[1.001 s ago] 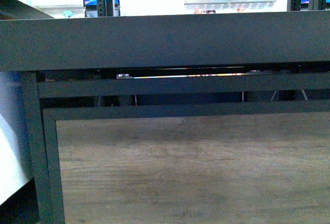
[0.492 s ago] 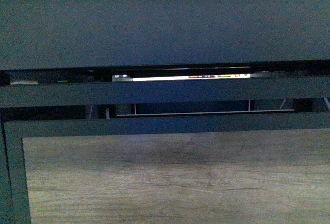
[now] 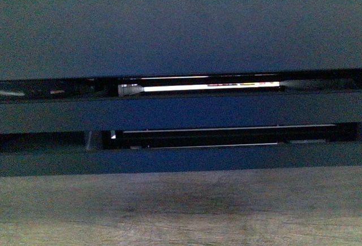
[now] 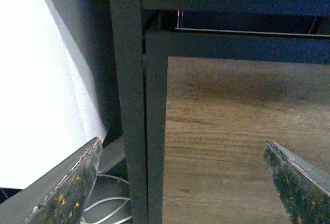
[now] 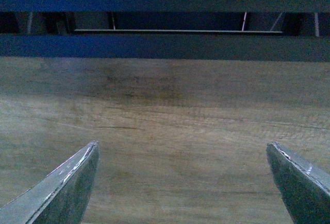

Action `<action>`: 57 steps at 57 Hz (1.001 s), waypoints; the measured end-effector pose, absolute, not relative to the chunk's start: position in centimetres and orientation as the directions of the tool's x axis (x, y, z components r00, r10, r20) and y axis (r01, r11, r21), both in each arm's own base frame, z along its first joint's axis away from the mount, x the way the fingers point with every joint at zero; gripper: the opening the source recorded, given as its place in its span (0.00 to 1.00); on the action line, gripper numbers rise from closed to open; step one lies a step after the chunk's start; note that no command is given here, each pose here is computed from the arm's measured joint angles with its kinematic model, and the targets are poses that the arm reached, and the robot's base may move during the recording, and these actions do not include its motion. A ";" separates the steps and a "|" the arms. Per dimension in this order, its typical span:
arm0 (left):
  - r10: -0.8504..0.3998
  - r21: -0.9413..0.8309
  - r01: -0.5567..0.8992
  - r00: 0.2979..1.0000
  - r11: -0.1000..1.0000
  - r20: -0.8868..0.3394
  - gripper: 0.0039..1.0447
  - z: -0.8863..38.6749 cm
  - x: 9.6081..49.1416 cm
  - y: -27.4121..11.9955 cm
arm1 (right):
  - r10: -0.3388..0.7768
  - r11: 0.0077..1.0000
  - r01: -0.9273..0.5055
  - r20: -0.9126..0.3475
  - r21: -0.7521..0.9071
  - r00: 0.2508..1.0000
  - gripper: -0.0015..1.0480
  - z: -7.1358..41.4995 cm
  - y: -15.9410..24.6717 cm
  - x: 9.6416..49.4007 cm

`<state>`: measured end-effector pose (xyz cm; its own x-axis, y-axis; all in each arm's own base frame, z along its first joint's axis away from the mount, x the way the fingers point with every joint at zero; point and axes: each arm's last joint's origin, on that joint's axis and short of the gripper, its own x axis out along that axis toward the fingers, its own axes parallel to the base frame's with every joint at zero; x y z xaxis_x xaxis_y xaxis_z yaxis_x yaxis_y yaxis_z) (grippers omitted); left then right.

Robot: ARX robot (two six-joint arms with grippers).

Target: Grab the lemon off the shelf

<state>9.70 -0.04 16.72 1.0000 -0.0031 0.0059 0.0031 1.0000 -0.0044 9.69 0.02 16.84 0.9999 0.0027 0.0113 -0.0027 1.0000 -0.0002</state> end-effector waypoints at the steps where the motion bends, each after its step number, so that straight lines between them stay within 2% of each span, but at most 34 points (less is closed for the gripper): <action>1: -0.003 -0.004 0.003 1.000 1.000 0.006 0.93 16.7 9.7 0.0 | 0.002 1.000 -0.002 0.011 0.000 1.000 0.93 16.8 0.0 9.7; 57: -0.004 -0.004 0.004 1.000 1.000 0.006 0.93 16.7 9.7 0.0 | 0.002 1.000 -0.002 0.011 0.000 1.000 0.93 16.8 0.0 9.7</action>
<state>9.70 -0.04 16.72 1.0000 -0.0042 0.0059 0.0042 1.0000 -0.0036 9.69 0.02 16.84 0.9999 0.0023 0.0109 -0.0023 1.0000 -0.0002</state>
